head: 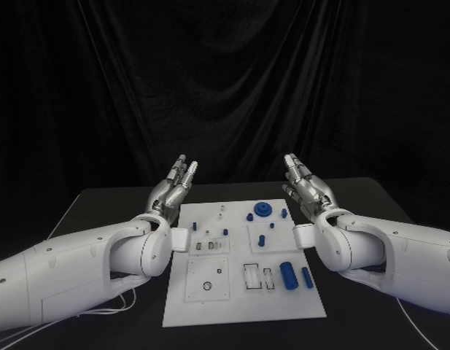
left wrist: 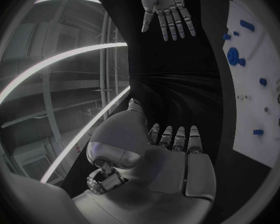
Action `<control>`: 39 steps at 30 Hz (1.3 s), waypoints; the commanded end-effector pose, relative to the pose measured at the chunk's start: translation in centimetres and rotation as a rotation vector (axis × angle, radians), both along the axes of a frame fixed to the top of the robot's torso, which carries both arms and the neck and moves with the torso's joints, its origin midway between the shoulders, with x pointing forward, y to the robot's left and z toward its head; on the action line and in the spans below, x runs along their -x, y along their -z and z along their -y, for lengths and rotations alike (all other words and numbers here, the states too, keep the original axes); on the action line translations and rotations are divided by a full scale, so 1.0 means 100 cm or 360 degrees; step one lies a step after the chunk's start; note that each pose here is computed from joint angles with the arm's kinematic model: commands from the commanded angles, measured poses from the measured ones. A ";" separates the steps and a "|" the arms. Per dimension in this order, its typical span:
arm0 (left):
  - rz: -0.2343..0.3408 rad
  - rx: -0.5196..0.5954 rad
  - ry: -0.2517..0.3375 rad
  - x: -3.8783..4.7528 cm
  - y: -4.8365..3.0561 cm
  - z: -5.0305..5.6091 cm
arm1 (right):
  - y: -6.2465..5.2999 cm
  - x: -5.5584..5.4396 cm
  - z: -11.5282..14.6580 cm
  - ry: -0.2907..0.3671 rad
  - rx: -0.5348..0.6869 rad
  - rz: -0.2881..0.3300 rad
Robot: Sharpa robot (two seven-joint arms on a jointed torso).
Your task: Assemble the parts on the task board
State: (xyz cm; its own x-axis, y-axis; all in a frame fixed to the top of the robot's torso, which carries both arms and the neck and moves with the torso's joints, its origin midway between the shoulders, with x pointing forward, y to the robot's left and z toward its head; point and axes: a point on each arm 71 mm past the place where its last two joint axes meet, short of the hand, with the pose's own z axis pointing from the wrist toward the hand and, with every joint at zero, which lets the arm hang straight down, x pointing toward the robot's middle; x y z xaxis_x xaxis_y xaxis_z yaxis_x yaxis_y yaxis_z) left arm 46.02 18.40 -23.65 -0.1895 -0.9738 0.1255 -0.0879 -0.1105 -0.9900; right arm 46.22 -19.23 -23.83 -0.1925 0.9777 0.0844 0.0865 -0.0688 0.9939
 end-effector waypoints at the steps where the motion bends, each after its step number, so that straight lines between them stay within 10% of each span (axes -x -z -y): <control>1: 0.0003 0.0361 0.0187 -0.0001 -0.0070 0.009 | 0.002 0.001 -0.008 -0.0269 -0.0249 -0.0142; 17: -0.0018 0.0586 0.0314 0.0011 -0.0083 0.012 | 0.006 0.006 -0.008 -0.0592 -0.0486 -0.0293; 18: 0.0128 0.0434 0.0296 -0.0067 -0.0080 -0.022 | 0.004 0.007 0.012 -0.0598 -0.0506 -0.0280; 39: 0.0441 0.0283 0.0279 0.0090 -0.0239 -0.065 | -0.013 0.010 0.040 -0.0757 -0.0325 -0.0192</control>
State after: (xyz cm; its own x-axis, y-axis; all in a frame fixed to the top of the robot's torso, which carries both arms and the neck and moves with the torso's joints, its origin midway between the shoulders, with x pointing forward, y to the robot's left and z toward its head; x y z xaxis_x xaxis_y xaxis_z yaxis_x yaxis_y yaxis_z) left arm 45.42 24.87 -22.40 -0.3807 -0.8937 0.2373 -0.0026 -0.2556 -0.9668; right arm 45.42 -23.39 -22.69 -0.5514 0.7622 0.3391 0.2718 -0.2202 0.9368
